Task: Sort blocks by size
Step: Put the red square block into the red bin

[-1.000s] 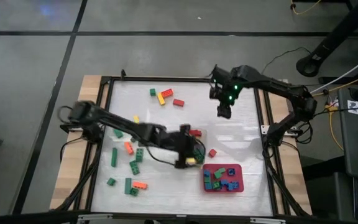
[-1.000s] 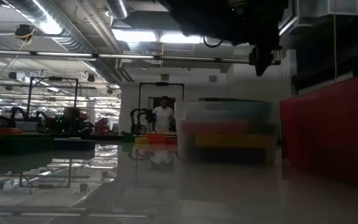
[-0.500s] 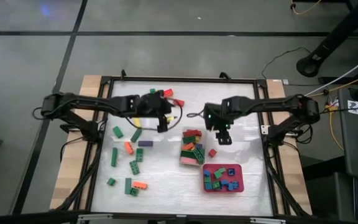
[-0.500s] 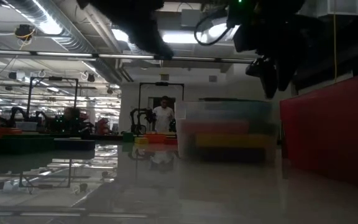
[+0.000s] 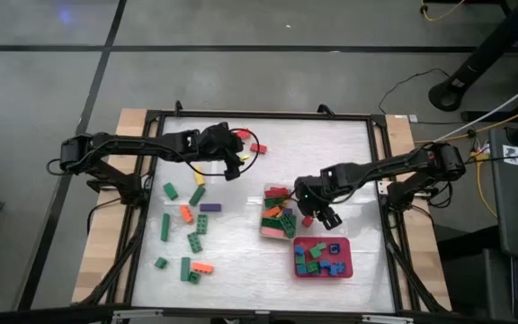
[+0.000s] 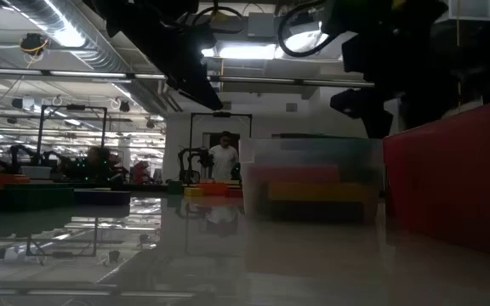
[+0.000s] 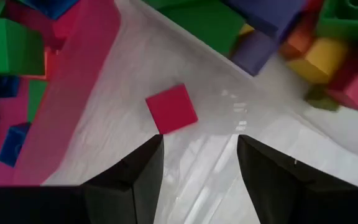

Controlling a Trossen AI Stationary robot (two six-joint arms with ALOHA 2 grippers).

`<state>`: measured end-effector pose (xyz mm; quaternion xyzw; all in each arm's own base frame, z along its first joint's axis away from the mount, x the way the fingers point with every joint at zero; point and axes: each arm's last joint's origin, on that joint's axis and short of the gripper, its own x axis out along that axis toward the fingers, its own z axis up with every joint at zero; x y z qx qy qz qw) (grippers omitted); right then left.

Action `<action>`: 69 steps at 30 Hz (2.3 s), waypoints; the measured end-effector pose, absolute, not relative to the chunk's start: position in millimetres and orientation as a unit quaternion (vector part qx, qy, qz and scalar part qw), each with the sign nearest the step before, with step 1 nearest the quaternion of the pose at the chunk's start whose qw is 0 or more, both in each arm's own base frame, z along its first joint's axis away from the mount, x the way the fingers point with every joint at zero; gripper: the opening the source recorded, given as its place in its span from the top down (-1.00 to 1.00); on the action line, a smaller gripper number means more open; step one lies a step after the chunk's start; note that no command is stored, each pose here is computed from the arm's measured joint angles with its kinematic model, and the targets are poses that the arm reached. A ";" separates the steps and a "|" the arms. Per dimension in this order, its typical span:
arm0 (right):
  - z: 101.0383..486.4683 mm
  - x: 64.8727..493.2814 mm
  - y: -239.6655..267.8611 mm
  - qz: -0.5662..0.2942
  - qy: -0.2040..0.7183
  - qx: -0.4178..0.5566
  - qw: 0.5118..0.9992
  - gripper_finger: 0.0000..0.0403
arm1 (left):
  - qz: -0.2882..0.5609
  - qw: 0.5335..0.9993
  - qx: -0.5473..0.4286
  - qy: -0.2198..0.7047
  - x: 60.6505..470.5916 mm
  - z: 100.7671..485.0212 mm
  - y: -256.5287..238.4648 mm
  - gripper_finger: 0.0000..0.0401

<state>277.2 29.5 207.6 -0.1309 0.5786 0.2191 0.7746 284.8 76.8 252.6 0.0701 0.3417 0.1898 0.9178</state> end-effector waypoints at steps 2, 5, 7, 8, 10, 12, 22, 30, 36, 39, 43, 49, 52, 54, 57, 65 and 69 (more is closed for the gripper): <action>201.3 277.0 33.7 0.224 0.568 -0.137 0.780 0.00 | 0.196 0.918 0.067 0.339 284.3 253.1 80.2 -0.08; 192.8 275.1 38.5 0.231 0.559 -0.144 0.783 0.00 | 0.203 0.920 0.060 0.329 284.8 254.5 82.1 -0.08; 186.5 273.0 39.8 0.233 0.557 -0.146 0.784 0.00 | 0.203 0.922 0.060 0.325 285.4 255.1 82.1 -0.08; 183.2 271.9 39.8 0.233 0.556 -0.146 0.784 0.00 | 0.202 0.922 0.060 0.324 285.6 255.2 81.3 -0.08; 178.1 270.4 39.5 0.233 0.553 -0.146 0.787 0.00 | 0.199 0.923 0.061 0.322 286.2 255.4 79.9 -0.08; 175.0 269.7 39.3 0.232 0.550 -0.147 0.789 0.00 | 0.199 0.924 0.060 0.320 286.7 255.8 79.0 -0.08; 158.2 262.5 39.0 0.243 0.546 -0.139 0.790 0.00 | 0.203 0.925 0.048 0.318 286.6 255.7 79.1 -0.08; 153.4 263.2 39.3 0.244 0.522 -0.141 0.805 0.00 | 0.204 0.925 0.047 0.318 286.7 255.6 79.3 -0.08; 151.4 263.2 39.3 0.242 0.516 -0.140 0.810 0.00 | 0.205 0.925 0.043 0.317 286.7 255.6 79.3 -0.08; 151.9 264.0 40.0 0.249 0.510 -0.136 0.812 0.00 | 0.205 0.925 0.042 0.317 286.6 255.6 79.3 -0.08; 153.1 265.7 41.4 0.268 0.495 -0.127 0.817 0.00 | 0.205 0.925 0.042 0.317 286.6 255.6 79.3 -0.08; 150.0 268.6 42.2 0.274 0.490 -0.124 0.818 0.00 | 0.205 0.925 0.042 0.317 286.6 255.6 79.3 -0.08; 142.5 270.0 42.4 0.275 0.502 -0.121 0.811 0.07 | 0.205 0.925 0.042 0.316 286.7 255.7 79.3 -0.08; 138.7 270.4 42.4 0.275 0.509 -0.121 0.807 0.17 | 0.206 0.925 0.042 0.316 286.8 255.8 79.3 -0.08; 138.9 271.3 42.5 0.273 0.509 -0.122 0.807 0.34 | 0.206 0.926 0.042 0.315 286.9 256.0 79.3 -0.08; 168.7 278.6 41.0 0.244 0.555 -0.140 0.783 0.35 | 0.214 0.922 0.044 0.318 284.8 255.7 85.9 -0.08; 191.1 282.0 40.7 0.244 0.583 -0.150 0.760 0.28 | 0.217 0.923 0.036 0.316 285.0 255.6 85.9 -0.08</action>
